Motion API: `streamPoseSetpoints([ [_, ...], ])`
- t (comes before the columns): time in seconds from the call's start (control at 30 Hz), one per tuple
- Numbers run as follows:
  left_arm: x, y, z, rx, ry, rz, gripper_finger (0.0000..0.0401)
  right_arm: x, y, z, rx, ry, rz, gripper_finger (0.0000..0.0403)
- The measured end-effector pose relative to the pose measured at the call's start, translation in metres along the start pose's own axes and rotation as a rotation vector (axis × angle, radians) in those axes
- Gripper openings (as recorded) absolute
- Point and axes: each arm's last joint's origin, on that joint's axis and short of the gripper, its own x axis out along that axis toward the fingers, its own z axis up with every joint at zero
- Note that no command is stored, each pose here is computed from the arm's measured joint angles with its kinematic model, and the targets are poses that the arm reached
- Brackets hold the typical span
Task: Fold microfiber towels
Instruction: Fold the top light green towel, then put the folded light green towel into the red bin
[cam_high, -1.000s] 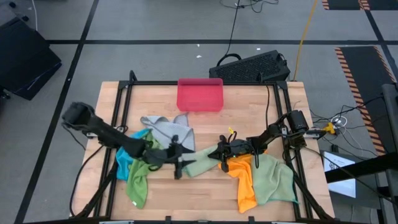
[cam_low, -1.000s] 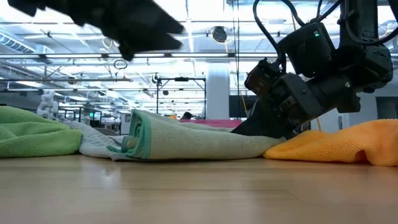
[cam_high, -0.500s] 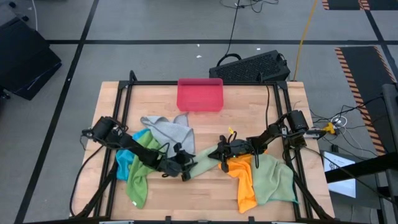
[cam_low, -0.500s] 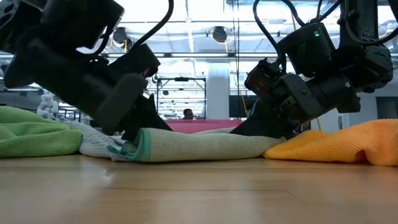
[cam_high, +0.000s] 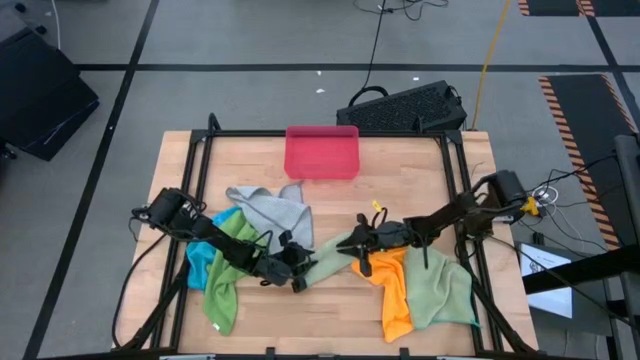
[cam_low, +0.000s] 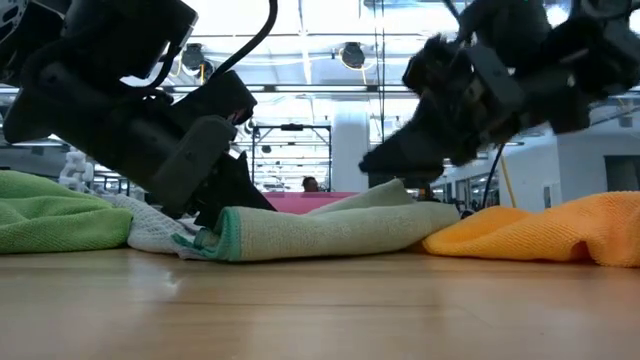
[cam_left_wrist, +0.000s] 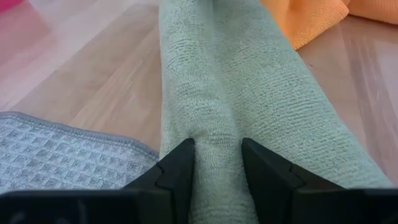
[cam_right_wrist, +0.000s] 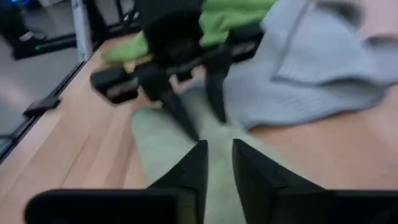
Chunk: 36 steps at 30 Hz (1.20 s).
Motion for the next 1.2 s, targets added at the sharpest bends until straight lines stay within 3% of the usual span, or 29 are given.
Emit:
streamPoseSetpoints([
  [0.23,-0.004,-0.002,0.007,0.057,-0.030,-0.021,0.0138,-0.002,0.010,0.002,-0.052,-0.032,-0.040,0.0100],
  [0.6,-0.044,-0.003,0.047,0.153,-0.095,-0.059,0.0138,0.023,-0.014,-0.045,-0.028,0.060,-0.156,0.0032],
  [0.8,-0.078,-0.022,0.051,0.311,-0.110,-0.204,0.0145,0.027,-0.017,-0.053,0.003,0.055,-0.160,0.0010],
  [0.93,-0.084,-0.037,0.032,0.428,-0.097,-0.222,0.0181,0.027,-0.017,-0.053,0.004,0.052,-0.158,0.0009],
  [1.2,-0.053,-0.047,-0.012,0.663,-0.074,-0.110,0.0301,0.027,-0.018,-0.053,0.015,0.054,-0.159,0.0009],
])
